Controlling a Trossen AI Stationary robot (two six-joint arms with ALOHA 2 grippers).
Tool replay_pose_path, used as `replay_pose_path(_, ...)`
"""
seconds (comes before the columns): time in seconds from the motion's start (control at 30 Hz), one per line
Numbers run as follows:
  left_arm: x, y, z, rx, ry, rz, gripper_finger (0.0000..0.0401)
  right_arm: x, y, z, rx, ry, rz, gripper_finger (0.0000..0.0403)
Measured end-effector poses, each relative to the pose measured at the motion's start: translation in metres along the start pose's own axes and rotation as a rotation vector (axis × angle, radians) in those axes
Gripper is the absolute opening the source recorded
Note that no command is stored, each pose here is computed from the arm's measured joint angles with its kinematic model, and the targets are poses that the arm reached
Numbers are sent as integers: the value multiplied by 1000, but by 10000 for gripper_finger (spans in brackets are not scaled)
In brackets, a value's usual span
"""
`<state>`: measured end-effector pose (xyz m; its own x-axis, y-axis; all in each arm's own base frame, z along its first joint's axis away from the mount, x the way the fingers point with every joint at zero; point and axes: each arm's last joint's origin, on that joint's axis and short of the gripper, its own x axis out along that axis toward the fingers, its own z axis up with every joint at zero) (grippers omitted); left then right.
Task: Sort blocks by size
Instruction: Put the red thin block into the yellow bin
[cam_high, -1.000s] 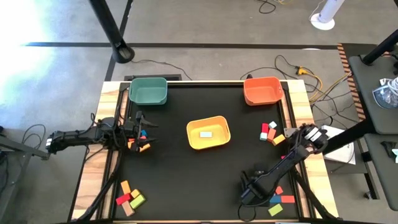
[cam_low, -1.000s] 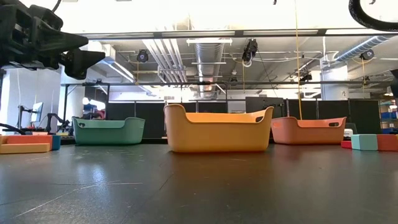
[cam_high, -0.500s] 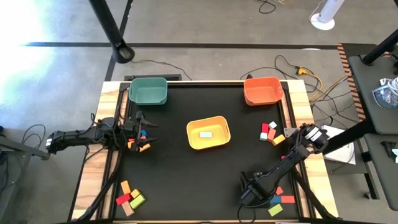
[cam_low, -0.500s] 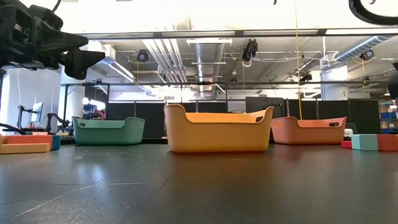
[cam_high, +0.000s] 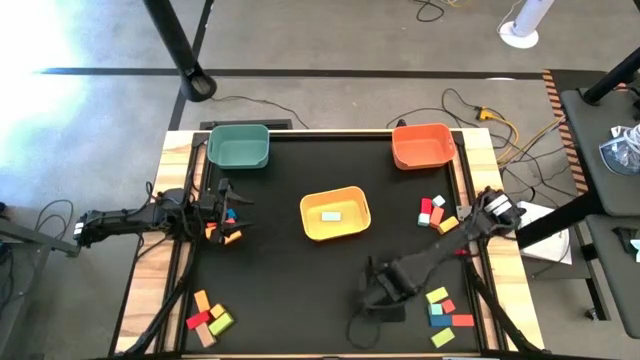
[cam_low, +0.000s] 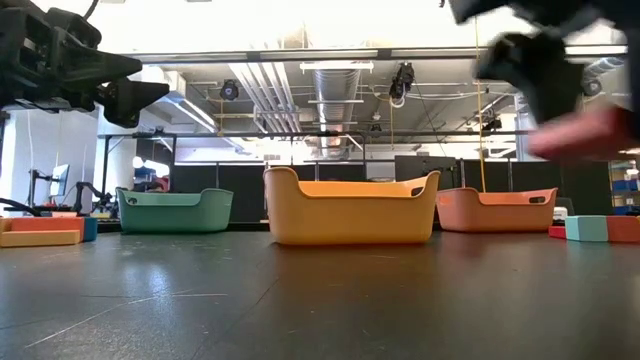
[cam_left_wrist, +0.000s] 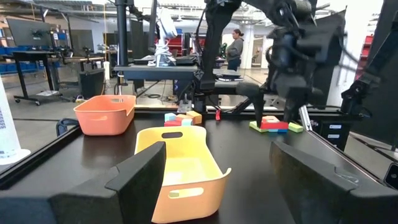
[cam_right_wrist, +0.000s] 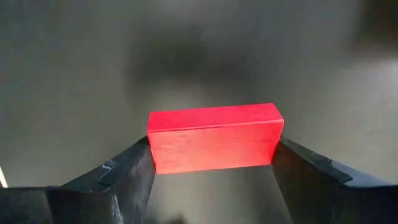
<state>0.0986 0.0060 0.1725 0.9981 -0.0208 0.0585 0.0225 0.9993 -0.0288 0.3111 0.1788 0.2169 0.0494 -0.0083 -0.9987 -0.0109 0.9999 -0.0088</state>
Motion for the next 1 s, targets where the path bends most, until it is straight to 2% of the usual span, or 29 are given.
replay_pose_path(0.23, 0, 0, 0, 0, 0, 0, 274, -35, -42, 33, -121, -161, -88, 274)
replay_pose_path(0.47, 0, 0, 0, 0, 0, 0, 274, -37, -103, 59, -192, -223, -173, 283)
replay_pose_path(0.67, 0, 0, 0, 0, 0, 0, 274, -30, -157, 79, -238, -281, -209, 274)
replay_pose_path(0.77, 0, 0, 0, 0, 0, 0, 274, -19, -180, 86, -251, -268, -214, 279)
replay_pose_path(0.87, 0, 0, 0, 0, 0, 0, 274, -1, -194, 91, -253, -216, -217, 283)
replay_pose_path(1.0, 0, 0, 0, 0, 0, -1, 274, 22, -200, 93, -253, -132, -203, 276)
